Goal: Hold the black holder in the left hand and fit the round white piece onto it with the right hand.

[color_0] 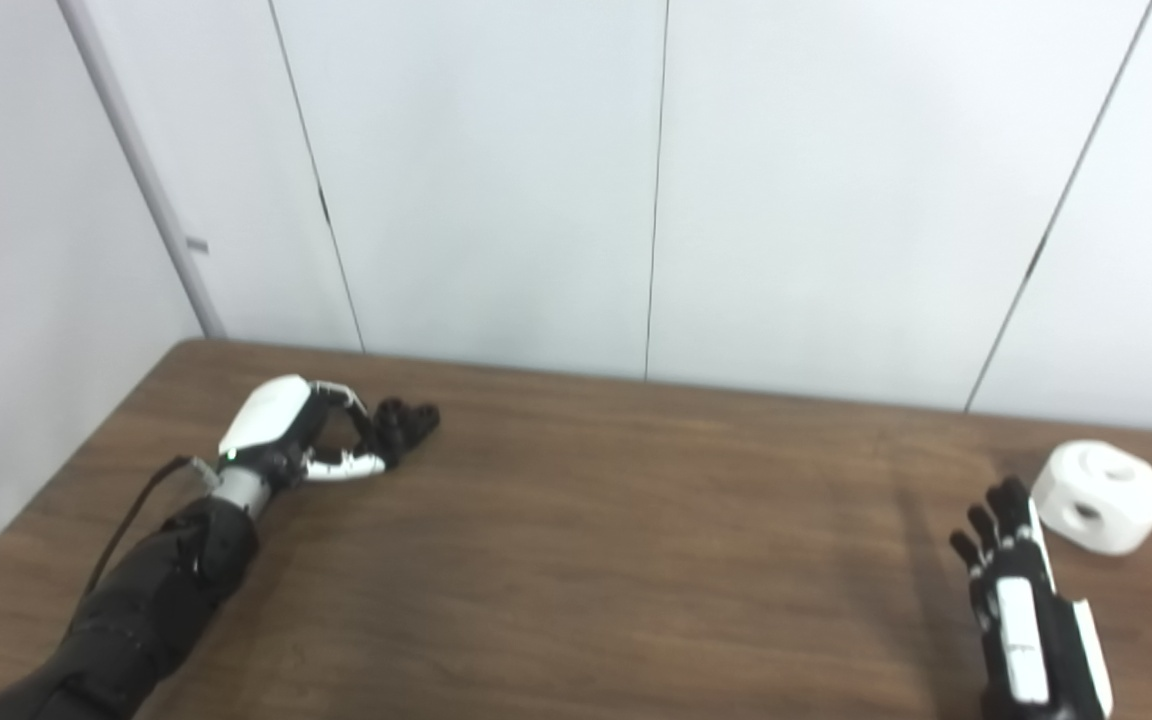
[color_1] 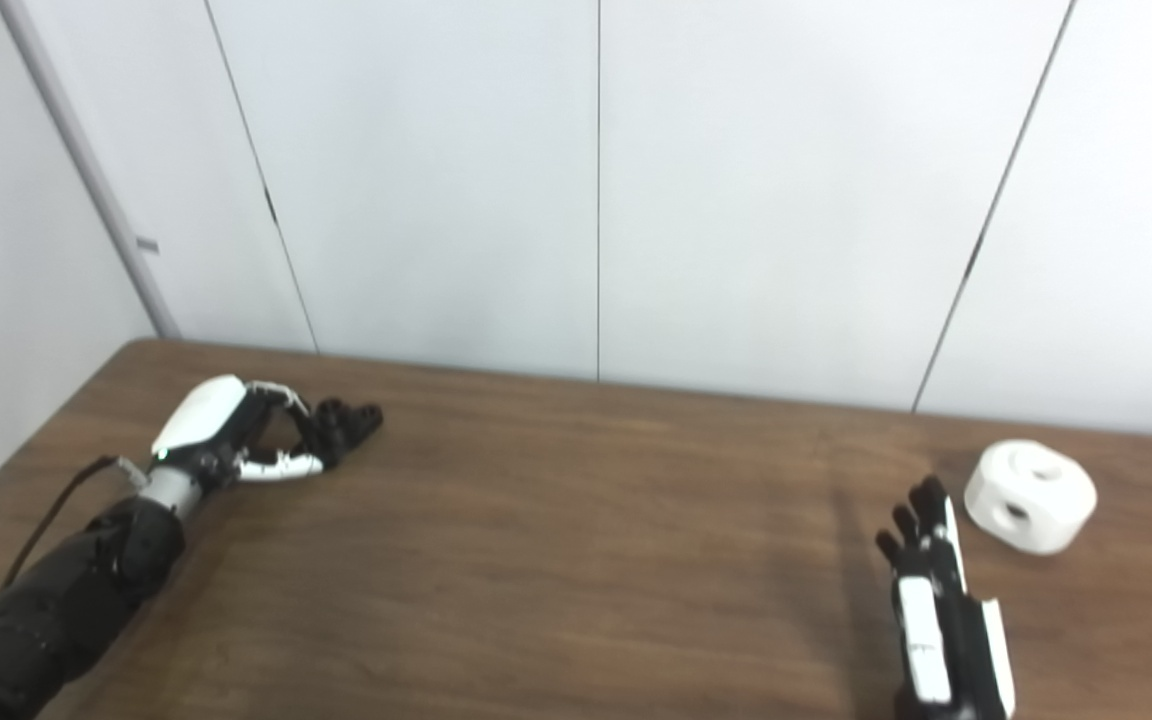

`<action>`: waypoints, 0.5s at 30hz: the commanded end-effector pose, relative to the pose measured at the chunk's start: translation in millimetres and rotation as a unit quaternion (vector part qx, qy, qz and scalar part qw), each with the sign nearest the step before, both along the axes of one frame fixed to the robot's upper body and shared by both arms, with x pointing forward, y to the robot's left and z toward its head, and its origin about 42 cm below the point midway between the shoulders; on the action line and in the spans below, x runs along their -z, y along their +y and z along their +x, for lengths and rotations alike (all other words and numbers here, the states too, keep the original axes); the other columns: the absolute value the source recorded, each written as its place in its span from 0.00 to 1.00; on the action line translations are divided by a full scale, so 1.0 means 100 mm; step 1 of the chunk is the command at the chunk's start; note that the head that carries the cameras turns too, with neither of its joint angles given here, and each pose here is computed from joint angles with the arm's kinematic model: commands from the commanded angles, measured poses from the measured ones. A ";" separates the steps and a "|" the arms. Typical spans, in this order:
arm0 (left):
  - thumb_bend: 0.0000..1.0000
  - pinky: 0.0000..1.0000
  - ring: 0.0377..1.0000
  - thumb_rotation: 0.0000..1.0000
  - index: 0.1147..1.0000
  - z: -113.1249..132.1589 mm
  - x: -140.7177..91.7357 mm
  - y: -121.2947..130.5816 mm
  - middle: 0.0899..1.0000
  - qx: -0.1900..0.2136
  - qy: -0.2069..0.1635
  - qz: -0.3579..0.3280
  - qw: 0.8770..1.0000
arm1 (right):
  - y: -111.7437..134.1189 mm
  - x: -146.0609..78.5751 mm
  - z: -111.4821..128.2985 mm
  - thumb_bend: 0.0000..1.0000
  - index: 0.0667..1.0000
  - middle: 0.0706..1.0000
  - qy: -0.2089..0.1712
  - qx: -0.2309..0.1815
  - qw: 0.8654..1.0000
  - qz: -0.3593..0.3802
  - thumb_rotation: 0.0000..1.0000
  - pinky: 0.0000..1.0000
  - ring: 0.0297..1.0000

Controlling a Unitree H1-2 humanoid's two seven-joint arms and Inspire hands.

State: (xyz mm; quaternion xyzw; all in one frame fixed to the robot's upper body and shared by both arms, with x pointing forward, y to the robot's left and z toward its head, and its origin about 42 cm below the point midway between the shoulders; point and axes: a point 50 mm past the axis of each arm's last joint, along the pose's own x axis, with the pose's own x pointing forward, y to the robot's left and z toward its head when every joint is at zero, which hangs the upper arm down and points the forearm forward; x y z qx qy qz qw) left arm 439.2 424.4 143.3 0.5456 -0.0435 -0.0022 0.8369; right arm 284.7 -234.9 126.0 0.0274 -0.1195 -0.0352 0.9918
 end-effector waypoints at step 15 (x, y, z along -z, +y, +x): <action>0.52 0.80 0.83 0.04 0.42 -0.30 -0.13 -0.39 0.66 0.132 -0.007 0.033 0.991 | -0.08 -0.25 0.07 0.48 1.00 1.00 -0.043 -0.012 0.999 -0.023 0.88 0.95 0.98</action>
